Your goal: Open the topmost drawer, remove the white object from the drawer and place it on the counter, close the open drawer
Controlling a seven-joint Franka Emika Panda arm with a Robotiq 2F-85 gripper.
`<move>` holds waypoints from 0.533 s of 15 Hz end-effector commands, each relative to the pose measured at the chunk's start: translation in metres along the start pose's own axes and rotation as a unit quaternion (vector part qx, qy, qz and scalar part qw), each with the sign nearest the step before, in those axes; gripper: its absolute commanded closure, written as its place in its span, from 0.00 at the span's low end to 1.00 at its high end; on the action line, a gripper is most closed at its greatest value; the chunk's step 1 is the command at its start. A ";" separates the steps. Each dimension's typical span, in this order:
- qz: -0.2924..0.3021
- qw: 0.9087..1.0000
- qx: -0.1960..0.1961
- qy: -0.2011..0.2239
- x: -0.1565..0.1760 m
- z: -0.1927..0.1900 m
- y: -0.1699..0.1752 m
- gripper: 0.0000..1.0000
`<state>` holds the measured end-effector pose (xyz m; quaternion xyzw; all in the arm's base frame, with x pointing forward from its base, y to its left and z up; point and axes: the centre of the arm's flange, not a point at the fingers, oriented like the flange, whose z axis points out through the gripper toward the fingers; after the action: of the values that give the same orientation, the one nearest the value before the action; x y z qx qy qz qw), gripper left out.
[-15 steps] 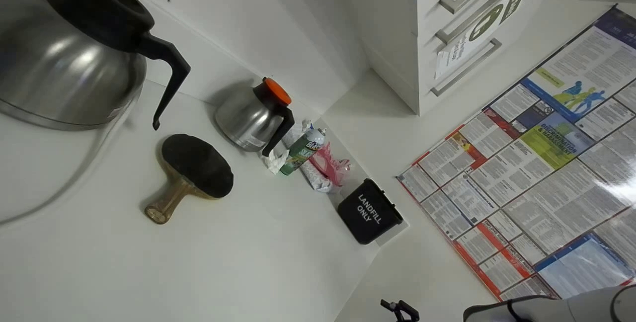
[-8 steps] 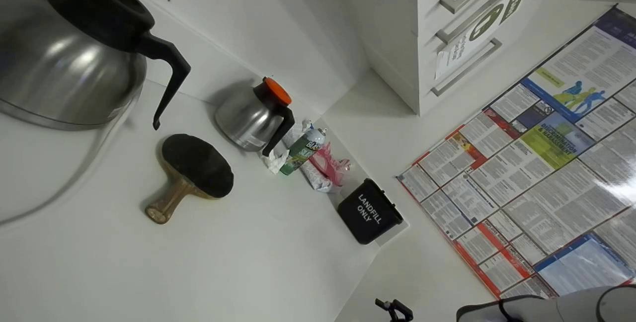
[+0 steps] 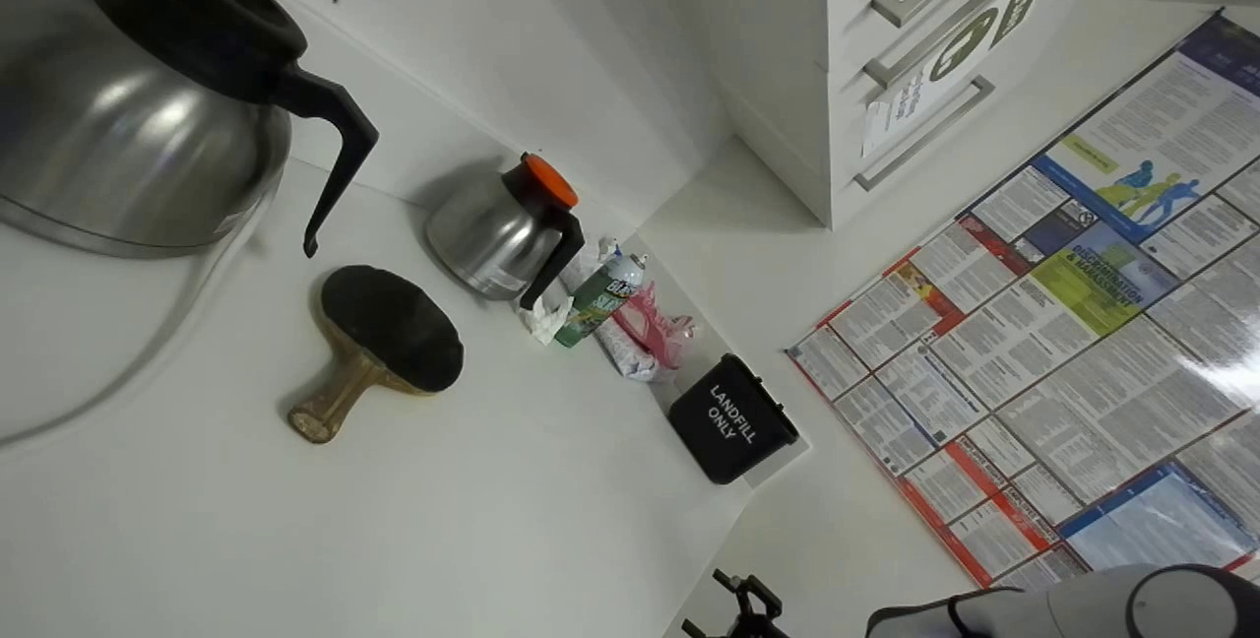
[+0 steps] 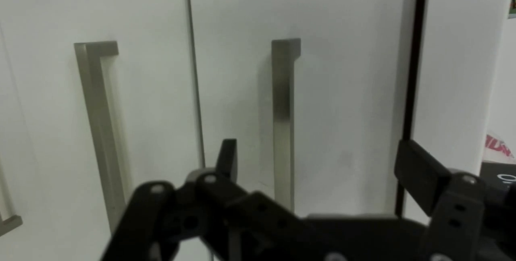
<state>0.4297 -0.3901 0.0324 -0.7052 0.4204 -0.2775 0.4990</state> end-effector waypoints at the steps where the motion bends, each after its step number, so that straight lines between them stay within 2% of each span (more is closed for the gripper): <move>1: 0.019 1.000 0.025 -0.001 0.013 0.022 0.008 0.00; 8: 0.031 0.998 0.050 -0.005 0.020 0.045 0.008 0.00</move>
<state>0.4600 -0.3832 0.0112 -0.6818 0.4216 -0.2809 0.5277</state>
